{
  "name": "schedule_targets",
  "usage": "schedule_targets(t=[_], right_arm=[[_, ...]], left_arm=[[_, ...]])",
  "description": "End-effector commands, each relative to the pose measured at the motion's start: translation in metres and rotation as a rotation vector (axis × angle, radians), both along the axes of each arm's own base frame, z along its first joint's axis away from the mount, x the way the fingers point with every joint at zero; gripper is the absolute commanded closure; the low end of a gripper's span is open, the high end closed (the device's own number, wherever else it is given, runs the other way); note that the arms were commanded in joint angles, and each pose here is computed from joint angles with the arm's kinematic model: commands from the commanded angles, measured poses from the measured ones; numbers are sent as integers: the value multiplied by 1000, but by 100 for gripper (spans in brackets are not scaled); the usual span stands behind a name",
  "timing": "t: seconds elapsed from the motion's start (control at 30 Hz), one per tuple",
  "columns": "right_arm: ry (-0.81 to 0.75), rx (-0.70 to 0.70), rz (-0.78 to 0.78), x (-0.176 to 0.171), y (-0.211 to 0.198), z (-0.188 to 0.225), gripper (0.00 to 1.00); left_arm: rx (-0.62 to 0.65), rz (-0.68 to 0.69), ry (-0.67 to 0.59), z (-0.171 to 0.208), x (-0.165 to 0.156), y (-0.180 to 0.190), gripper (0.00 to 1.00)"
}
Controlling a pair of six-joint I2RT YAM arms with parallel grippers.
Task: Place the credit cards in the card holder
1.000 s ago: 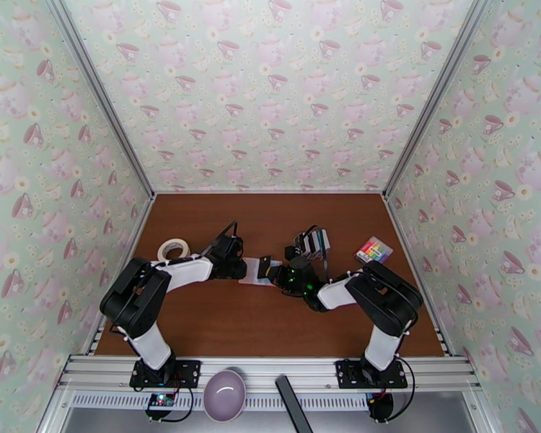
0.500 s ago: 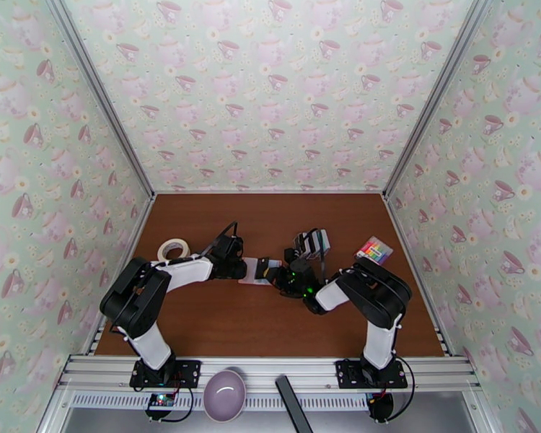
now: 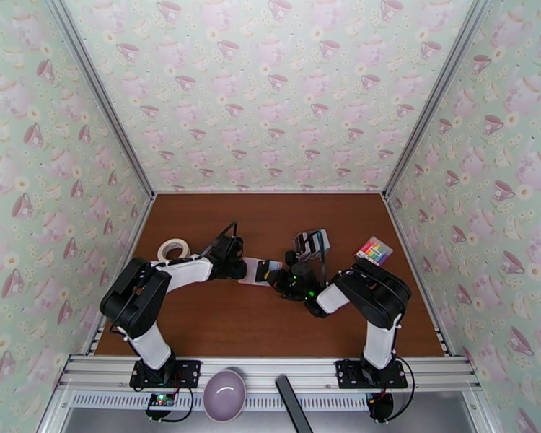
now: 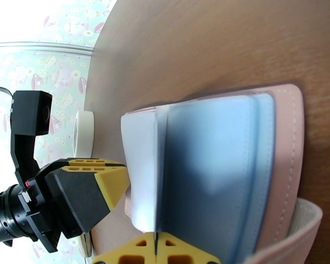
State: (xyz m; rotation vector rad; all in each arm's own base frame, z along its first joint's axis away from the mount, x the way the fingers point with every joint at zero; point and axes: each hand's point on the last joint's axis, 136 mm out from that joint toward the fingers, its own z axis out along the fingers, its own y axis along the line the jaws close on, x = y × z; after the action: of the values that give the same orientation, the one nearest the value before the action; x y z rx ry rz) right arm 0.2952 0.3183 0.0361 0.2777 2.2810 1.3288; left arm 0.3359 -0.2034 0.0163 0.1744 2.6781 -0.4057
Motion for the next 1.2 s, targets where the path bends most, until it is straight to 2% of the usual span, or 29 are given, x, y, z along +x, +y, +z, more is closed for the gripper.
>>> schedule_targets(t=[0.0, 0.3, 0.6, 0.87, 1.17], right_arm=[[22, 4, 13, -3, 4, -6, 95], [70, -48, 12, -5, 4, -18, 88], [126, -258, 4, -5, -8, -24, 84], [175, -492, 5, -3, -26, -22, 73], [192, -643, 76, 1, -19, -24, 71]], left_arm=[[29, -25, 109, -33, -27, 3, 75], [31, -28, 119, -34, -32, 3, 75], [27, -31, 123, -36, -35, 1, 75], [30, -31, 124, -36, -36, 1, 75], [23, -36, 125, -36, -36, -1, 75]])
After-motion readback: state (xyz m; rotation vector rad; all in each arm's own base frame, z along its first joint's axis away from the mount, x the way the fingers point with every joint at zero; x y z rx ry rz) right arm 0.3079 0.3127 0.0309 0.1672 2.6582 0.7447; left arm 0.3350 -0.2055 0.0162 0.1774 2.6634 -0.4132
